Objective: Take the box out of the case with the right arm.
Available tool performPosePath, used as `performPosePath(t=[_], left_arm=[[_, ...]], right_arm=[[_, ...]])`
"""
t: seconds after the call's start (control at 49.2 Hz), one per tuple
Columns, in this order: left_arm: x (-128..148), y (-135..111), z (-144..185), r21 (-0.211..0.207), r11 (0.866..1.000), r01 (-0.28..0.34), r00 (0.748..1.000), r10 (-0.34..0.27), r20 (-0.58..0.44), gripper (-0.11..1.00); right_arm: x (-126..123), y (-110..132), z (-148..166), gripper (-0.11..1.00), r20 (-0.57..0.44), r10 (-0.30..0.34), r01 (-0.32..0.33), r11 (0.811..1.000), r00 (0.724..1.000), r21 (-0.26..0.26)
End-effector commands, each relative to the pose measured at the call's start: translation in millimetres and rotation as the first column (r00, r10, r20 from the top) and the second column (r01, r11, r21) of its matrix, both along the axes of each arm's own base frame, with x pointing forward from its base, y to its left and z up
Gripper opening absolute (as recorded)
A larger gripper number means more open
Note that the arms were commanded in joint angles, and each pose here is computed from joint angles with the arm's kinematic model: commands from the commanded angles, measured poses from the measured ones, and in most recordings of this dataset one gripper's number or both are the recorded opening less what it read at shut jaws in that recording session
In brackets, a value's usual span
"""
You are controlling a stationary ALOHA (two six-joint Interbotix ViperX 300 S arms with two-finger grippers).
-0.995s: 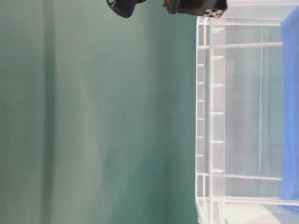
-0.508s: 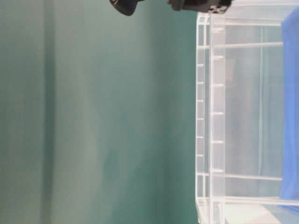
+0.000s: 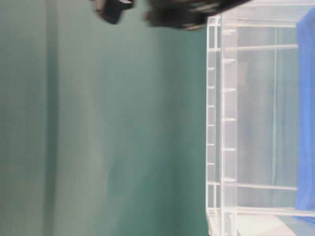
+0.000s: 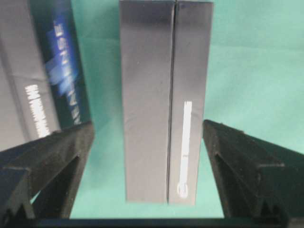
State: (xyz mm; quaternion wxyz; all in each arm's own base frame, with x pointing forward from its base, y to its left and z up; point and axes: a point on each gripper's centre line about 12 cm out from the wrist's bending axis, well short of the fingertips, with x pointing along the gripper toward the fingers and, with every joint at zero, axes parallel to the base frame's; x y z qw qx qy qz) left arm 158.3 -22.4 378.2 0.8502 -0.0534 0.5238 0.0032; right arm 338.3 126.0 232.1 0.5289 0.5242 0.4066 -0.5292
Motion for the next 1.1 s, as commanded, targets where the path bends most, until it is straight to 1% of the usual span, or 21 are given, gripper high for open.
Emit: performPosePath(t=[0.0, 0.102, 0.203, 0.305, 0.427, 0.752, 0.813, 0.914, 1.077], left_arm=[[1, 0, 3, 0.002, 1.000, 0.003, 1.000, -0.003, 0.013, 0.00], [1, 0, 3, 0.001, 1.000, 0.002, 1.000, -0.002, 0.013, 0.00], [1, 0, 3, 0.001, 1.000, 0.002, 1.000, -0.002, 0.013, 0.00], [2, 0, 3, 0.001, 1.000, 0.002, 1.000, -0.002, 0.011, 0.00], [1, 0, 3, 0.001, 1.000, 0.002, 1.000, -0.002, 0.013, 0.00], [1, 0, 3, 0.001, 1.000, 0.002, 1.000, -0.002, 0.013, 0.00], [1, 0, 3, 0.001, 1.000, 0.002, 1.000, -0.002, 0.013, 0.00], [1, 0, 3, 0.000, 1.000, 0.001, 1.000, -0.001, 0.012, 0.00], [1, 0, 3, 0.000, 1.000, -0.001, 1.000, 0.001, 0.012, 0.00]], right_arm=[[-3, -4, 40, 0.90, 0.040, -0.010, 0.010, 1.000, 0.999, 0.001], [-9, -10, 69, 0.90, 0.018, -0.011, 0.011, 0.999, 1.000, -0.032], [-15, -15, 91, 0.90, 0.000, -0.002, 0.002, 0.998, 1.000, -0.063], [-18, -19, 107, 0.90, -0.017, 0.003, -0.004, 0.997, 1.000, -0.077], [-19, -22, 118, 0.90, -0.028, 0.001, -0.003, 0.997, 1.000, -0.081], [-24, -27, 117, 0.90, -0.051, 0.004, -0.009, 0.995, 0.999, -0.098], [-29, -29, 116, 0.90, -0.054, 0.003, -0.009, 0.995, 0.999, -0.102], [-40, -33, 114, 0.90, -0.043, 0.009, -0.013, 0.995, 0.999, -0.095], [-65, -39, 111, 0.90, -0.015, 0.015, -0.016, 0.996, 1.000, -0.083]])
